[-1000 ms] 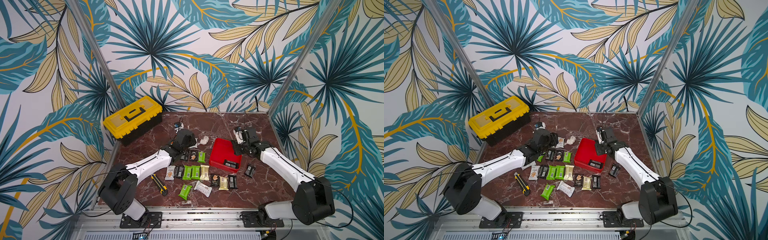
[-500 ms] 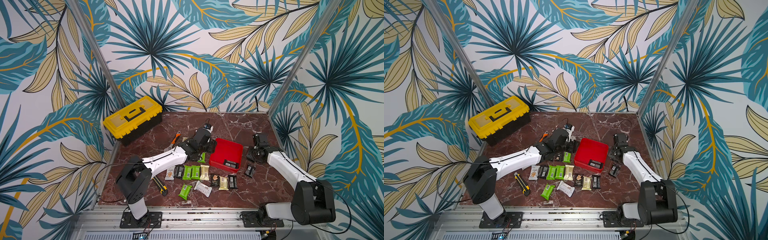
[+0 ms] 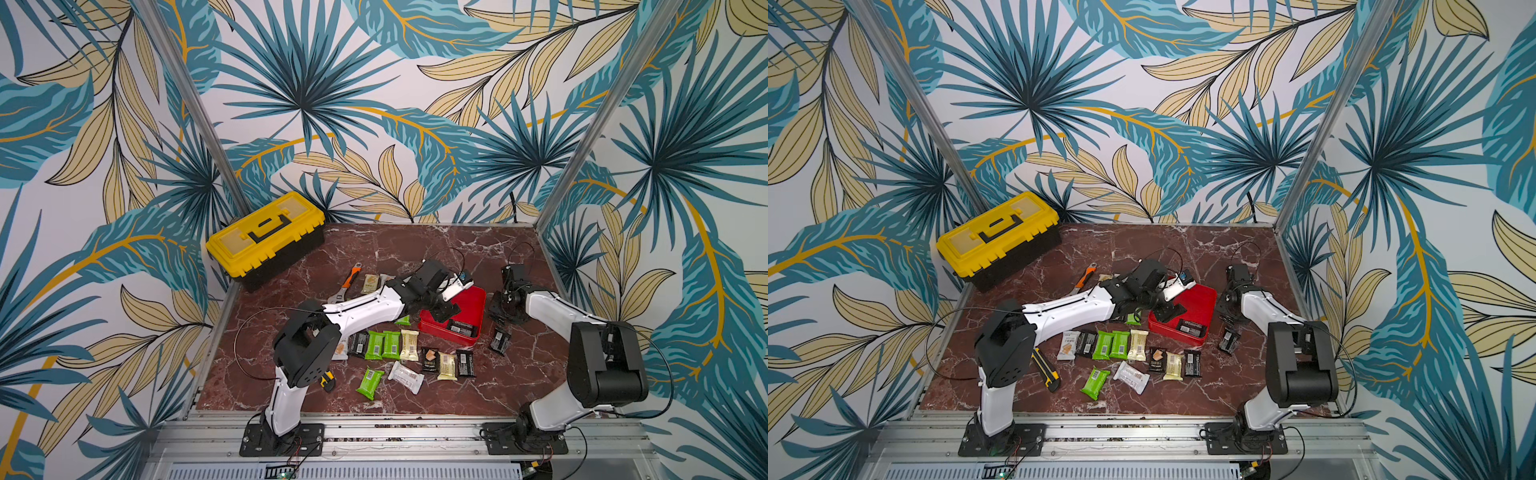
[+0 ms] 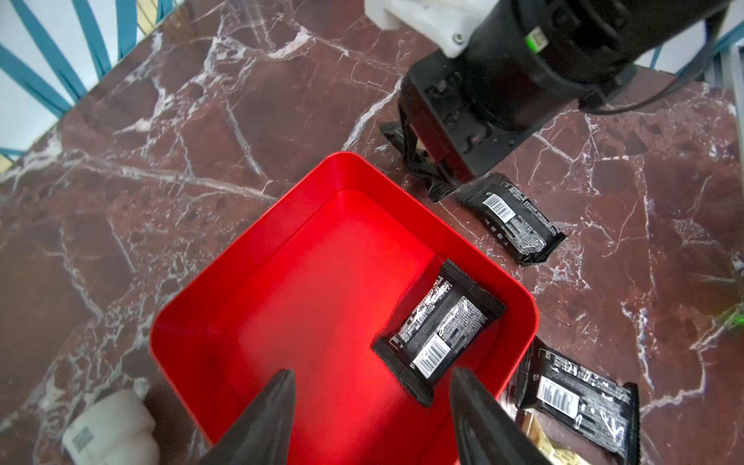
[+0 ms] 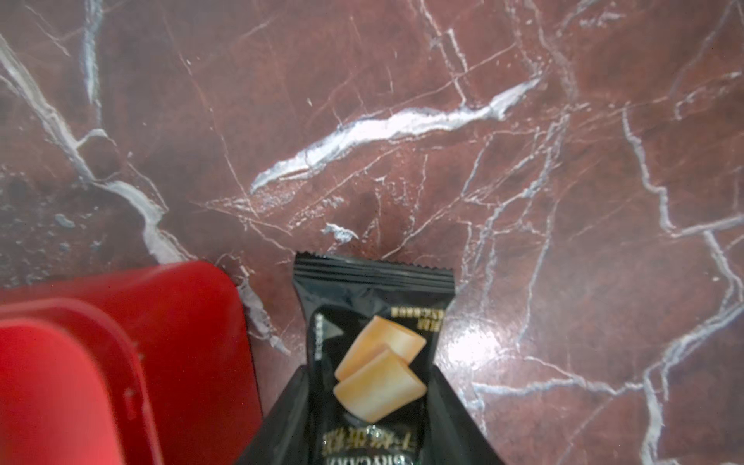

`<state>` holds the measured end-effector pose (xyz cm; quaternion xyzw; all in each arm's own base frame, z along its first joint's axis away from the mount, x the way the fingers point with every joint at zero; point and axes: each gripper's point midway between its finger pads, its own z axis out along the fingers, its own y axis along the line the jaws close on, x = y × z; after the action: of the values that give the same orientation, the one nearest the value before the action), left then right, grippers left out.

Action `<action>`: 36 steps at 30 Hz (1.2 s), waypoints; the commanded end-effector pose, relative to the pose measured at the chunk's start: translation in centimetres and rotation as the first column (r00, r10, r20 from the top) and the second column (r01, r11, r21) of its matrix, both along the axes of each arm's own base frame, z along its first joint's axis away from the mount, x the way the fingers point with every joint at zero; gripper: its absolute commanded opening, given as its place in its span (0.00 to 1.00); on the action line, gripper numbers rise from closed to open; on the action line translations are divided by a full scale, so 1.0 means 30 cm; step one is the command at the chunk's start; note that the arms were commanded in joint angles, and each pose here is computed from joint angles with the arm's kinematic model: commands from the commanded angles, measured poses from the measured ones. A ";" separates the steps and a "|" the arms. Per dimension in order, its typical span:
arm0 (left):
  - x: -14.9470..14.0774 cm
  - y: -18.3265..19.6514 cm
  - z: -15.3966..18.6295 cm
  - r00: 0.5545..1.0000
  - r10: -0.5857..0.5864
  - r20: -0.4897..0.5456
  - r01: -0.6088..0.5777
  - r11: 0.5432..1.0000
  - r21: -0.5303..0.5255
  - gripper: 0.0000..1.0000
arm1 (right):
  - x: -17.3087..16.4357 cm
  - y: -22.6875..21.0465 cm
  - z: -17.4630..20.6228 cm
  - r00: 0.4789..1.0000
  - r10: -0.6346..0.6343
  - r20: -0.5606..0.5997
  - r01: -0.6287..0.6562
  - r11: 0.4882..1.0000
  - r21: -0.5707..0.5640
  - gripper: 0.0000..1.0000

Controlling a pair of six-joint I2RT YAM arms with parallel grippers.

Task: Take the cookies out of the storage box
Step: Place the cookie at the center of the board.

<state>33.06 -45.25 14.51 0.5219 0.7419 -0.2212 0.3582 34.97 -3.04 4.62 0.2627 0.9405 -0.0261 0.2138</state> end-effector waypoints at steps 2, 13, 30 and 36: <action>-0.025 -0.070 0.016 0.975 -0.212 0.068 0.209 0.977 0.047 0.66 | 0.020 -0.005 -0.001 1.000 -0.006 0.000 0.006 1.000 0.009 0.43; -0.029 -0.140 -0.098 0.904 -0.413 0.108 0.396 0.906 0.148 0.66 | 0.001 -0.009 0.012 1.000 -0.008 -0.007 0.008 1.000 0.011 0.58; -0.113 -0.146 -0.237 0.765 -0.638 0.092 0.594 0.753 0.283 0.77 | -0.053 -0.026 0.179 0.997 -0.021 0.078 0.023 1.000 -0.017 0.66; -0.101 -0.139 -0.257 0.775 -0.626 0.088 0.572 0.753 0.325 0.77 | -0.079 -0.025 0.213 0.995 -0.023 0.095 0.025 1.000 -0.014 0.66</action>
<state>29.91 -49.16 6.23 0.7896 0.5267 -0.1762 0.2608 33.71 -3.38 10.75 0.2684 0.9252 -0.0132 0.2681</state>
